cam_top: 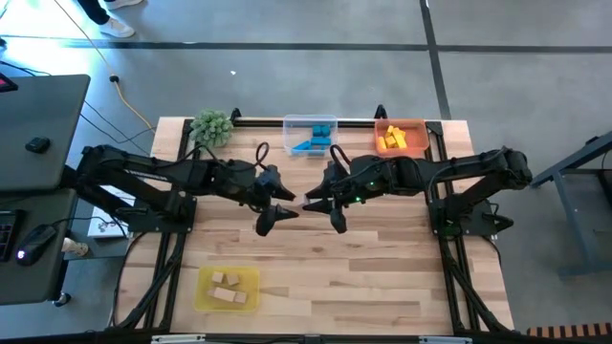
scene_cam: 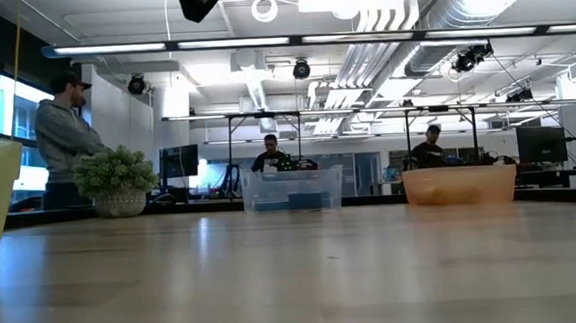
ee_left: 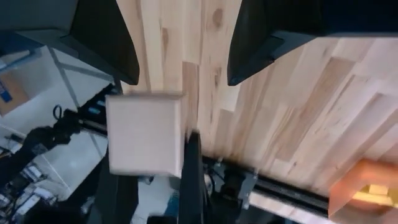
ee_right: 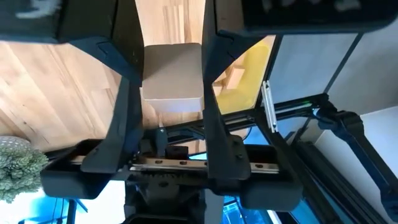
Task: Sort & place blocks by color
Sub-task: Put the brown block into the yellow bin
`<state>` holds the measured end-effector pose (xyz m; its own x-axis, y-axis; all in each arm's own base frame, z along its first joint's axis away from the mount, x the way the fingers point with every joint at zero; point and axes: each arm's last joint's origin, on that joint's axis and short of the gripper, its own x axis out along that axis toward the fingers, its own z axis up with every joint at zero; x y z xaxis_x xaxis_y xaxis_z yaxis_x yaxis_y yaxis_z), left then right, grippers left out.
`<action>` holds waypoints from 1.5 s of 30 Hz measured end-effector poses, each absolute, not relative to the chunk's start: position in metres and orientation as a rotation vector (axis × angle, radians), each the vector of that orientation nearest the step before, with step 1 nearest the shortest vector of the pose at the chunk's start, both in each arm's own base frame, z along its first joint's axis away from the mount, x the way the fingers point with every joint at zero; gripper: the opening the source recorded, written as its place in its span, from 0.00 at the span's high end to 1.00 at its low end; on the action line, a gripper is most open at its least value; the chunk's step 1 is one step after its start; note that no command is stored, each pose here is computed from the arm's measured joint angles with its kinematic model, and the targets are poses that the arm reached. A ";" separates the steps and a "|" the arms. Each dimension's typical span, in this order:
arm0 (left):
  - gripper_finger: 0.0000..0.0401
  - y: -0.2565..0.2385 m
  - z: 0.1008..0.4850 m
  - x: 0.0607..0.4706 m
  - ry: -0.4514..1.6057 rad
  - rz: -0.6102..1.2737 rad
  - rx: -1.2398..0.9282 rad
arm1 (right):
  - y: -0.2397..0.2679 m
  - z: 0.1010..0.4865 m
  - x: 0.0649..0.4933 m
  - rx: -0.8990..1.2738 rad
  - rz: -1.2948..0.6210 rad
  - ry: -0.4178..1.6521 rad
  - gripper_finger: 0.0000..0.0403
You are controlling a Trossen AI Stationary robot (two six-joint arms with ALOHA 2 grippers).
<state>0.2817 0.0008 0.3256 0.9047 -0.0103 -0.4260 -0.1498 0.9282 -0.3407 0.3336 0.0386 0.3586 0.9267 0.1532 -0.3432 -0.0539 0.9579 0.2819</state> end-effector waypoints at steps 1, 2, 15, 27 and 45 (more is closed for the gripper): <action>0.41 0.001 0.326 0.283 0.425 0.072 -0.377 | 0.039 0.359 0.334 0.272 0.108 0.372 0.76; 0.41 0.001 0.326 0.284 0.418 0.071 -0.378 | 0.039 0.359 0.334 0.272 0.108 0.372 0.76; 0.41 0.001 0.331 0.287 0.357 0.054 -0.367 | 0.039 0.358 0.333 0.256 0.116 0.381 0.76; 0.47 0.003 0.332 0.287 0.340 0.108 -0.355 | 0.038 0.358 0.334 0.272 0.089 0.379 0.76; 0.74 0.002 0.331 0.287 0.350 0.091 -0.306 | 0.037 0.357 0.334 0.293 0.054 0.376 0.65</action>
